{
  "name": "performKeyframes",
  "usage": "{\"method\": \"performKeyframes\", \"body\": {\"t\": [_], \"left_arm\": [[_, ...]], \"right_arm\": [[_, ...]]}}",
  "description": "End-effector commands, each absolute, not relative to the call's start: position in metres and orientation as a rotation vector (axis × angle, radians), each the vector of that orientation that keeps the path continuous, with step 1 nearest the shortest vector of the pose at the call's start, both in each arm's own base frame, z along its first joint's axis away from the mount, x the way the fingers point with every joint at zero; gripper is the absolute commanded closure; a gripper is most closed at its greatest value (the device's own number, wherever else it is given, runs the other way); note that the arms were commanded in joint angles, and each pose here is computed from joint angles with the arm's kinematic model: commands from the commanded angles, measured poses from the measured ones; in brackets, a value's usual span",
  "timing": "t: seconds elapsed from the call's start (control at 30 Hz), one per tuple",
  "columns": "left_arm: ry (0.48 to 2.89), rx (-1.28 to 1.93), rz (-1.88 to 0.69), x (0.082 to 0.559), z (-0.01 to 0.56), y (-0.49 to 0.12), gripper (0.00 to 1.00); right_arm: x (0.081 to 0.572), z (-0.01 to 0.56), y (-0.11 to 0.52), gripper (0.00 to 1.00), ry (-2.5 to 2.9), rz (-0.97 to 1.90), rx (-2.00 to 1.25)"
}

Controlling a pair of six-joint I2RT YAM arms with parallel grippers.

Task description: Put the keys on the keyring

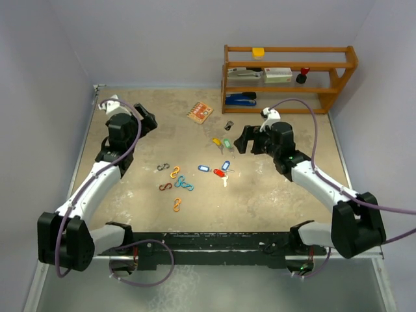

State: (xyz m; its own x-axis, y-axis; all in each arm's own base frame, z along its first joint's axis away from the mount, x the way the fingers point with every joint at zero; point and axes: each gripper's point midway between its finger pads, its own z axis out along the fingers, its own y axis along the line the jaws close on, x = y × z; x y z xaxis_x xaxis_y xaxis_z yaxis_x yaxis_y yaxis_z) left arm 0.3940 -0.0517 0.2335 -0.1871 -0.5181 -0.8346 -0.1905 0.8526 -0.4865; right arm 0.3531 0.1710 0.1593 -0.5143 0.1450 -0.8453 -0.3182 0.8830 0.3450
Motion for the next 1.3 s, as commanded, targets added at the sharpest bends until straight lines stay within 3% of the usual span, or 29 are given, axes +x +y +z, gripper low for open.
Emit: {"method": "performKeyframes", "body": {"t": [0.0,0.43,0.77,1.03,1.27], "left_arm": [[1.846,-0.494,-0.267,0.390,0.211,-0.068,0.11],[2.064,-0.447,-0.164,0.341,0.127,-0.089,0.19],[2.144,-0.321,-0.138,0.305,0.098,-0.123,0.22],[2.188,-0.206,-0.046,0.302,0.070,-0.145,0.27],[2.183,-0.191,-0.010,0.307,0.062,-0.146,0.38]], "right_arm": [[0.359,0.162,0.185,0.02,2.050,0.565,-0.186],[0.356,0.150,0.215,0.03,2.095,0.567,-0.269],[0.357,0.152,0.216,0.03,2.095,0.554,-0.288],[0.355,0.145,0.216,0.03,2.106,0.552,-0.293],[0.353,0.149,0.207,0.03,2.095,0.502,-0.287]]}}
